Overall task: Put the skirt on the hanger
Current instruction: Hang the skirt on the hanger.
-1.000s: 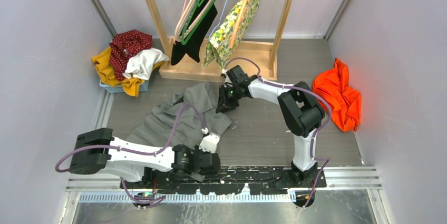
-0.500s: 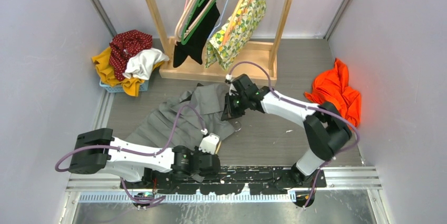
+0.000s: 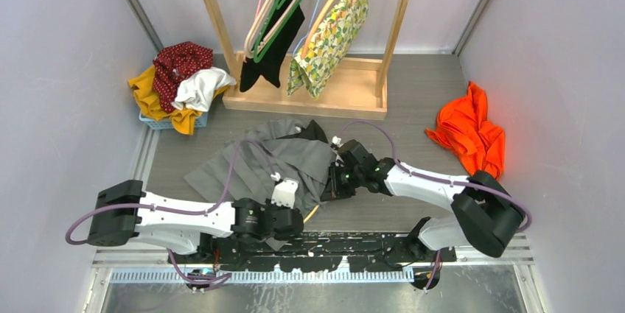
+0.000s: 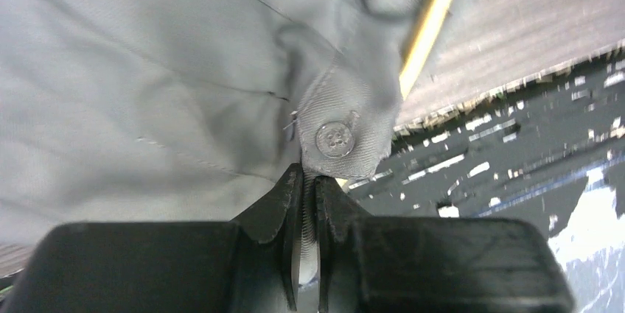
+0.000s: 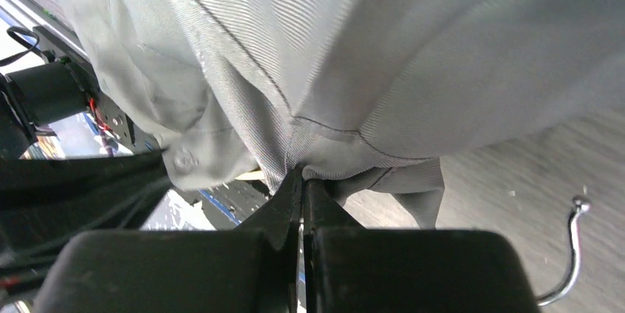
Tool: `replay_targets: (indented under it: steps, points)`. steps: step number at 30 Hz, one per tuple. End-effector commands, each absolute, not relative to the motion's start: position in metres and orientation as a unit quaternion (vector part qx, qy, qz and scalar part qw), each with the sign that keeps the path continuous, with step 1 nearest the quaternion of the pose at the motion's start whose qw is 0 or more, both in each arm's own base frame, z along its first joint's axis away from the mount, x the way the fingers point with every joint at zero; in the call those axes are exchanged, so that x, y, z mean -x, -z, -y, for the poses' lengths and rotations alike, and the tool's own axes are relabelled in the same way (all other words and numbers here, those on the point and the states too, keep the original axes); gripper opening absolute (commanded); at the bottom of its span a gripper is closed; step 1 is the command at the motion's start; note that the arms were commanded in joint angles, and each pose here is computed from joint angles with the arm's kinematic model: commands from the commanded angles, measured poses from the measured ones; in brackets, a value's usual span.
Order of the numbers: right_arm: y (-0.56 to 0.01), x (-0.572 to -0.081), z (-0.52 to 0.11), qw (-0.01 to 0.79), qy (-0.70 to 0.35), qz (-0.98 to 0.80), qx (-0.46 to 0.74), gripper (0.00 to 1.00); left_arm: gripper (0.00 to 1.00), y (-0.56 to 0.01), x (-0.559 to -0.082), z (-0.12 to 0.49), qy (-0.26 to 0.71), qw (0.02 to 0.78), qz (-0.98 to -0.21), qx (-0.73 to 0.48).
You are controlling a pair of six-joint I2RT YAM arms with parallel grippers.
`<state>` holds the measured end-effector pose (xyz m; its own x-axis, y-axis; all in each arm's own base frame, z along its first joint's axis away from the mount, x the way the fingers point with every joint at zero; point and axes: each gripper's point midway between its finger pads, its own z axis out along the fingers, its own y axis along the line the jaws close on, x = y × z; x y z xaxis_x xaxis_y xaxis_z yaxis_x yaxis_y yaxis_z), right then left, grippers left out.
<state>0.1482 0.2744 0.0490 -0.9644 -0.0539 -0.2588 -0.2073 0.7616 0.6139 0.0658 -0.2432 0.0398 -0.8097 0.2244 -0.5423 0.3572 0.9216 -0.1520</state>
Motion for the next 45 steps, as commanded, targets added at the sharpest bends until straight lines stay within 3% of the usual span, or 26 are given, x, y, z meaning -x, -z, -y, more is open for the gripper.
replay_targets:
  steps: [1, 3, 7, 9, 12, 16, 24, 35, 45]
  points:
    - [-0.058, -0.137, -0.261, 0.114, -0.319, -0.939, 0.059, 0.01, 0.11, -0.061, -0.098, 0.234, 0.114, 0.336, -0.931, -0.084]
    - [-0.058, -0.138, -0.256, 0.115, -0.302, -0.944, 0.066, 0.05, 0.11, -0.061, -0.098, 0.232, 0.117, 0.335, -0.931, -0.083]
    - [-0.082, -0.147, -0.243, 0.158, -0.273, -0.944, 0.095, 0.50, 0.11, -0.061, -0.095, 0.230, 0.116, 0.329, -0.933, -0.090]
    - [-0.100, -0.149, -0.239, 0.186, -0.264, -0.939, 0.116, 0.53, 0.11, -0.060, -0.095, 0.229, 0.116, 0.327, -0.934, -0.091]
    - [-0.115, -0.142, -0.239, 0.224, -0.253, -0.926, 0.171, 0.52, 0.11, -0.061, -0.094, 0.231, 0.121, 0.327, -0.933, -0.090]
    - [-0.123, -0.119, -0.255, 0.244, -0.271, -0.886, 0.286, 0.41, 0.11, -0.063, -0.094, 0.231, 0.119, 0.325, -0.933, -0.095]
    - [-0.107, -0.089, -0.301, 0.261, -0.267, -0.816, 0.442, 0.39, 0.11, -0.061, -0.090, 0.217, 0.121, 0.320, -0.935, -0.087]
    - [-0.110, -0.074, -0.355, 0.278, -0.354, -0.735, 0.507, 0.42, 0.11, -0.063, -0.091, 0.214, 0.138, 0.328, -0.931, -0.078]
    - [-0.096, -0.057, -0.375, 0.248, -0.404, -0.699, 0.536, 0.39, 0.11, -0.067, -0.093, 0.207, 0.142, 0.334, -0.929, -0.069]
